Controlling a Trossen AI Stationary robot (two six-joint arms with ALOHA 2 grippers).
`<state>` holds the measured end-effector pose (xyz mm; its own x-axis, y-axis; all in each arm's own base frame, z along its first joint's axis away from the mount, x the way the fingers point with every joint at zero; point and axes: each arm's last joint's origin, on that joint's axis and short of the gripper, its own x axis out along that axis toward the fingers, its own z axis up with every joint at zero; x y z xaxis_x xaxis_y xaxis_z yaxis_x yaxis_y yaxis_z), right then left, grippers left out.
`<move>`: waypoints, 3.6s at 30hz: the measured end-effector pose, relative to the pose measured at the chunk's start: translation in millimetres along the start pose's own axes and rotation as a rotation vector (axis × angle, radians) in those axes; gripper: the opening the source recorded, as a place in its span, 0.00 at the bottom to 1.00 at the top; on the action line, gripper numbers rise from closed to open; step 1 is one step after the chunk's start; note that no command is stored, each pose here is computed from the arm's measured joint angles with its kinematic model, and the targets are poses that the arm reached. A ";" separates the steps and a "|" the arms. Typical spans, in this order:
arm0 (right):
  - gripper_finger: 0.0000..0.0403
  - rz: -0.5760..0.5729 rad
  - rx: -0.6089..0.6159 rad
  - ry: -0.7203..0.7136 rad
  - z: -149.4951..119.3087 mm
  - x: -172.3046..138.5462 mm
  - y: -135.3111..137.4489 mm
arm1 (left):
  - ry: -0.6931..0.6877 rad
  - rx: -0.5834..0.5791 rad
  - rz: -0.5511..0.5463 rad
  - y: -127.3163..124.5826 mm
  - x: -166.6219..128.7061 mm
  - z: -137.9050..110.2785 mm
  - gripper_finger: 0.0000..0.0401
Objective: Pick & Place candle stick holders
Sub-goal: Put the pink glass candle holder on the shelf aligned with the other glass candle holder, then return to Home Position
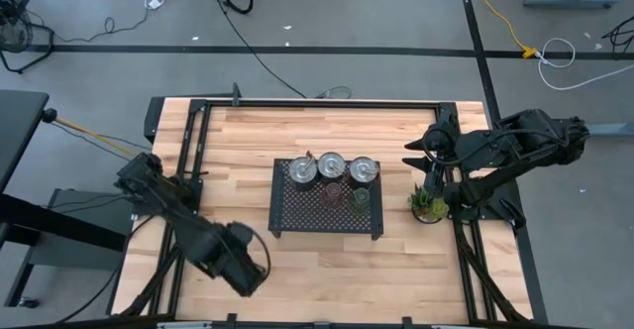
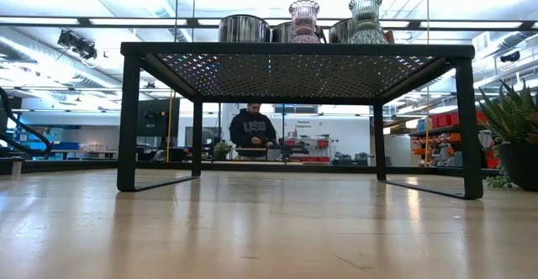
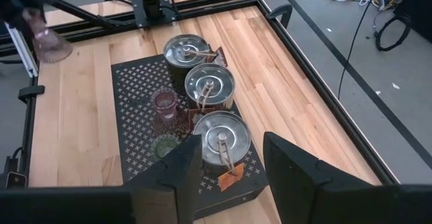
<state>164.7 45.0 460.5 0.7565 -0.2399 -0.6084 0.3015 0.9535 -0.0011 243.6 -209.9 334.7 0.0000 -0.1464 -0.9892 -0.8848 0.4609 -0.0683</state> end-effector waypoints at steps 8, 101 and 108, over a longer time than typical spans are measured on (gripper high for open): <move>0.39 -0.001 0.000 0.000 -0.1 0.0 -0.1 | -0.107 0.093 -0.150 -4.3 -53.7 50.6 0.42; 0.39 0.006 0.003 -0.019 1.9 0.1 0.8 | -0.287 0.285 -0.312 -10.5 -64.0 217.9 0.61; 0.39 -0.023 -0.057 -0.007 0.0 0.1 -0.7 | -0.365 0.329 -0.346 19.2 -97.6 199.2 0.61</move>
<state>164.5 44.3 460.5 0.7541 -0.2627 -0.6019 0.2850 0.9566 -0.0603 319.4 -12.4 404.1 0.4743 -0.0530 -0.8788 -0.6143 0.6951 -0.3735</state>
